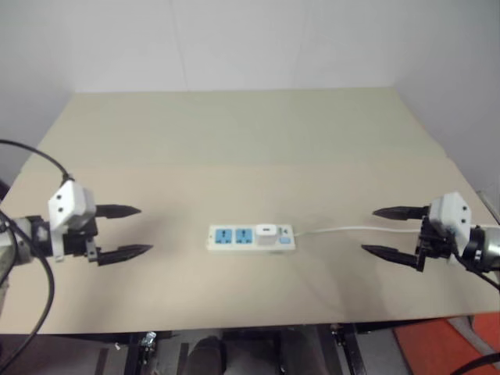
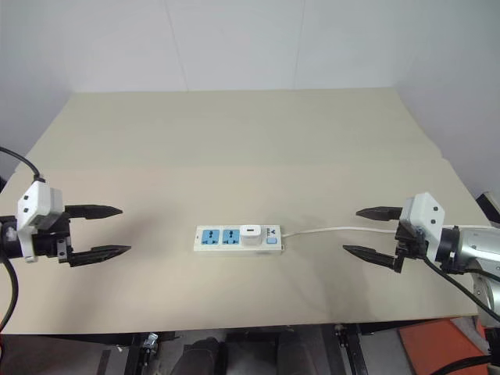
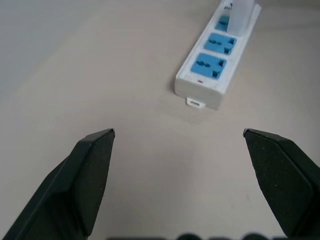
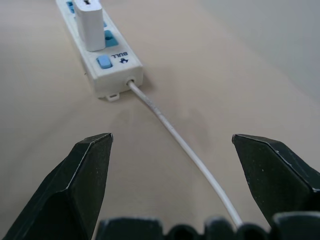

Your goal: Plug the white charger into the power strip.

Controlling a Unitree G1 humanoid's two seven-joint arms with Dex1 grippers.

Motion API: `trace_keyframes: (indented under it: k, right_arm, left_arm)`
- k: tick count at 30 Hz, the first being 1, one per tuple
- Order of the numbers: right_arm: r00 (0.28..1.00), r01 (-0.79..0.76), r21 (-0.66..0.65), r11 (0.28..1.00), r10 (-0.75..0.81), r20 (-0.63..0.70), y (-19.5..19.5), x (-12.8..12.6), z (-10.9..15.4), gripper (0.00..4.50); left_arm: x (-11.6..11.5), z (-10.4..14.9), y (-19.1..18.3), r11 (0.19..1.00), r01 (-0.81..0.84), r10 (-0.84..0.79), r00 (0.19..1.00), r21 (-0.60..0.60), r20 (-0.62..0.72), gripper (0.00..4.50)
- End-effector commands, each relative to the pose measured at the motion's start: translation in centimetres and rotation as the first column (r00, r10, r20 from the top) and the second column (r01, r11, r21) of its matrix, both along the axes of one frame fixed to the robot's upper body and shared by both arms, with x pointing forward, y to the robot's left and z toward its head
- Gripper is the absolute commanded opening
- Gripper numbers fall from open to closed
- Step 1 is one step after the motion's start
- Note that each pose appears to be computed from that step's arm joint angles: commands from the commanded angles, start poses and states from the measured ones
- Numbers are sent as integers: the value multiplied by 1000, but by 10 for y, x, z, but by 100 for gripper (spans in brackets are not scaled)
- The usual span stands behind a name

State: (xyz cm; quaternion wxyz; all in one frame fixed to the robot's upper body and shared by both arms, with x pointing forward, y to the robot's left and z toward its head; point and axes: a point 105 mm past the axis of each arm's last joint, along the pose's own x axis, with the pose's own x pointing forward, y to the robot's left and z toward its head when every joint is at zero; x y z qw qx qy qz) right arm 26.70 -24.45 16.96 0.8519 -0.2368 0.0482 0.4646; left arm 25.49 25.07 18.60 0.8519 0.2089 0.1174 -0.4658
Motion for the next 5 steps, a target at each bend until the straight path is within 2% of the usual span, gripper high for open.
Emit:
trace_keyframes:
  k: [1,5]
  right_arm:
    - [995,-2,29,1000,-1,103,2,-1,16,447]
    - [995,-20,-3,1000,20,98,4,-3,11,447]
  left_arm:
    - [4,18,-7,996,-3,12,994,-84,109,450]
    - [3,18,-12,993,16,1,990,-117,141,450]
